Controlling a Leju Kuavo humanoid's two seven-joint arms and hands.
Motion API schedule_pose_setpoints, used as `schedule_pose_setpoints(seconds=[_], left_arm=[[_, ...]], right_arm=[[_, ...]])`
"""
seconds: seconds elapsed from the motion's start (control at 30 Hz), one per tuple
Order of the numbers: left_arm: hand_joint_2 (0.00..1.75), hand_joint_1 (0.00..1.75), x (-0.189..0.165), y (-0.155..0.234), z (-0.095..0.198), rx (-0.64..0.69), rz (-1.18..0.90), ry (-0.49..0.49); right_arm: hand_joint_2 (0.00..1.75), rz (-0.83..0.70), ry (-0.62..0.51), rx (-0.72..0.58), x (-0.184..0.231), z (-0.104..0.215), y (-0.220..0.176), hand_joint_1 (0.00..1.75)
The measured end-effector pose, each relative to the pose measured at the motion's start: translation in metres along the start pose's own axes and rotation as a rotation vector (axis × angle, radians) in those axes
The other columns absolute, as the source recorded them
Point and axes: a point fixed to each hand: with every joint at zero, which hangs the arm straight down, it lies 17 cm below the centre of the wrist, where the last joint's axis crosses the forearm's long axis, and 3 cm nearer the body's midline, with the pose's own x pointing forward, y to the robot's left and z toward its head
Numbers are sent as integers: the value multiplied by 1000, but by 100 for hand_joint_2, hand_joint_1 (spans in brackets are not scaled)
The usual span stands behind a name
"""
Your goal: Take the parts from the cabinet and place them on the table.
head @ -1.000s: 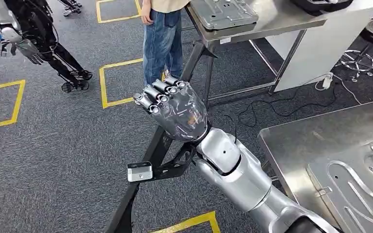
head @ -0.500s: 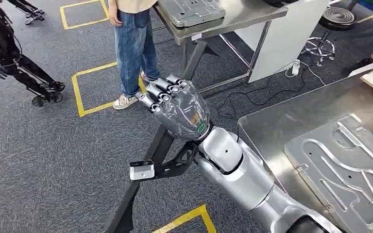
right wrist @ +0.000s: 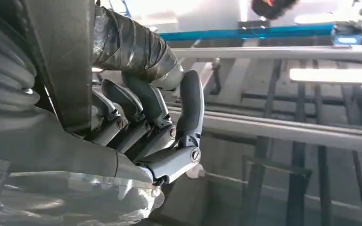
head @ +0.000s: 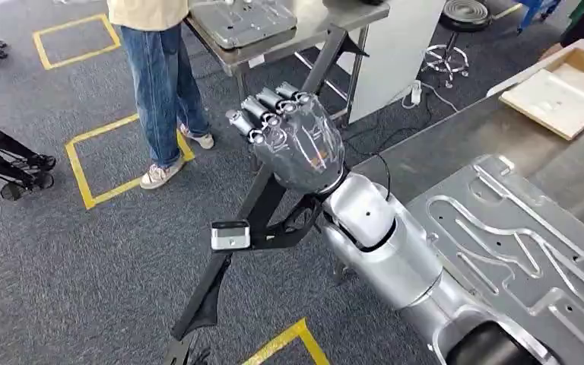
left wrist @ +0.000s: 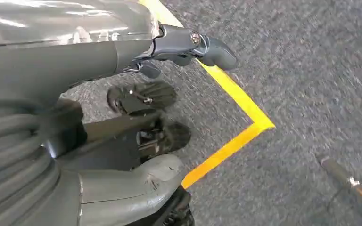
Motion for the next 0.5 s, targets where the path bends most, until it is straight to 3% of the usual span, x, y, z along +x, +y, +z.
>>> schedule_pose_setpoints(seconds=[0.5], left_arm=[[175,0,-3,-6,2,-12,7,6]], right_arm=[[175,83,40,36,-37,19,2,175]])
